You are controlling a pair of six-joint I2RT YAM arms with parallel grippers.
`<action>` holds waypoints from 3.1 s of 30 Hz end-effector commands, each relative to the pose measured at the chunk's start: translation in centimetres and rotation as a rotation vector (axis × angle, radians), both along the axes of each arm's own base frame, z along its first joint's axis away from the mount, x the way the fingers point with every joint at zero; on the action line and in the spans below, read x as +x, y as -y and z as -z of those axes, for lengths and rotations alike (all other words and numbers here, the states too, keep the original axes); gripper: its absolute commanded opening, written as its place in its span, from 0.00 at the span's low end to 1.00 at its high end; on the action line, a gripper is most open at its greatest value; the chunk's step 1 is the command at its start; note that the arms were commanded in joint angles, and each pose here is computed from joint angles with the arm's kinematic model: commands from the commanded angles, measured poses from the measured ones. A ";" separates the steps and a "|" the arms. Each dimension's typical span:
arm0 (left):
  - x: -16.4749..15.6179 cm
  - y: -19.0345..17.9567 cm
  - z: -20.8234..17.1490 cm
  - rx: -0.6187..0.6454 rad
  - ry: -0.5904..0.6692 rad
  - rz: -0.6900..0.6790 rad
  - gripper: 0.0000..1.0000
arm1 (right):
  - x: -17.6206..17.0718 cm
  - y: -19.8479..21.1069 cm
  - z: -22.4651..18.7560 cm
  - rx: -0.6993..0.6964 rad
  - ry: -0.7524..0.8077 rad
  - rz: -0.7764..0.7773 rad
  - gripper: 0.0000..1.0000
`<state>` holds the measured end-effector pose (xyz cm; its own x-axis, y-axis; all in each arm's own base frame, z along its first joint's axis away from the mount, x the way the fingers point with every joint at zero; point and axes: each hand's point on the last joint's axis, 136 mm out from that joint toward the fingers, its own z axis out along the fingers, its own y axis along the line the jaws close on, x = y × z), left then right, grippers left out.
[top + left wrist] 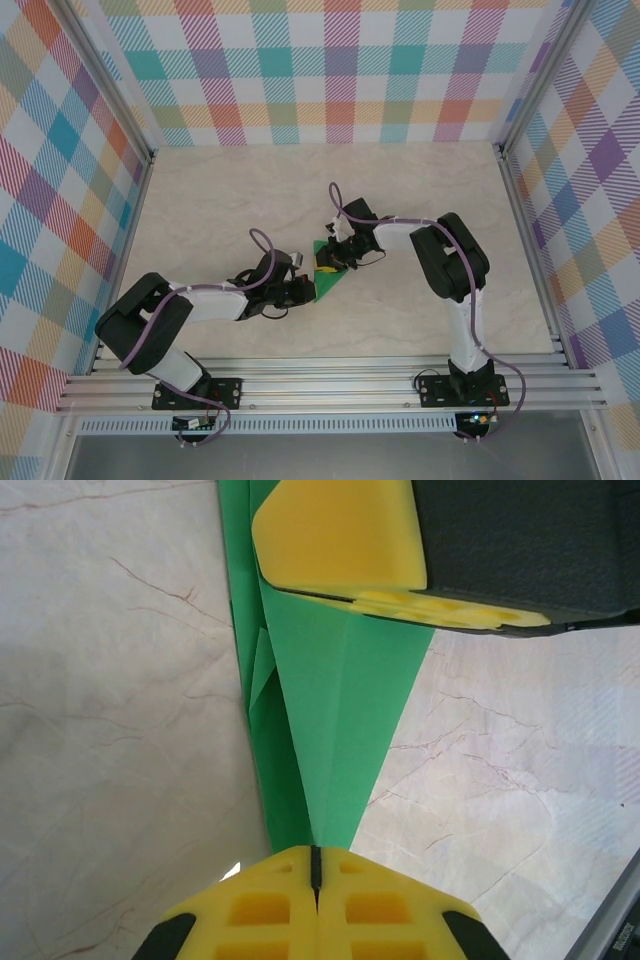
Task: Fold a paper plane with a square sheet of paper (pick it up from the middle)
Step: Fourth fold the wing at the center of the table.
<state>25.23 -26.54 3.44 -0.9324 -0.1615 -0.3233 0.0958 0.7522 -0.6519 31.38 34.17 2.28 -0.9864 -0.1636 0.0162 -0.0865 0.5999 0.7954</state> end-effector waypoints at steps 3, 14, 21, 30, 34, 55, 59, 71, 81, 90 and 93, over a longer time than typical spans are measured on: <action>-1.1 0.6 0.9 -0.010 -0.050 0.076 0.00 | -1.4 1.5 3.4 -0.098 -0.063 -0.002 0.15; -2.0 0.4 3.7 0.049 -0.128 0.097 0.00 | -1.4 1.6 3.4 -0.103 -0.063 -0.001 0.14; -1.9 -0.2 1.5 0.036 -0.086 0.063 0.16 | -1.4 1.8 3.4 -0.111 -0.057 -0.005 0.14; 2.0 -2.3 -5.5 0.020 0.075 -0.096 0.30 | -1.5 2.0 3.7 -0.124 -0.053 -0.005 0.13; 2.9 -0.1 -6.0 -0.038 0.060 -0.035 0.23 | -1.5 1.9 3.7 -0.119 -0.053 -0.006 0.13; 2.7 3.2 -0.6 -0.097 -0.062 0.087 0.10 | -1.5 1.7 3.7 -0.113 -0.064 -0.006 0.13; 1.9 3.0 0.6 -0.116 -0.091 0.075 0.10 | -1.5 1.7 3.8 -0.114 -0.064 -0.007 0.13; -1.1 3.1 3.3 -0.160 -0.175 0.096 0.11 | -1.5 1.8 4.1 -0.124 -0.069 -0.003 0.13; -3.4 2.8 5.1 -0.121 -0.219 0.102 0.12 | -1.5 2.0 4.3 -0.134 -0.071 -0.001 0.13; -4.0 2.0 4.6 0.052 -0.211 0.119 0.07 | -1.6 2.2 4.5 -0.151 -0.069 0.004 0.13; -4.2 2.3 4.4 0.041 -0.216 0.126 0.05 | -1.6 2.2 4.4 -0.152 -0.067 0.004 0.13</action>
<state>25.44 -30.45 2.11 -0.9580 -0.1186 -0.2611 0.1087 0.6924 -0.7132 31.19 34.00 2.05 -0.9841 -0.1774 0.0104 -0.1007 0.6047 0.7900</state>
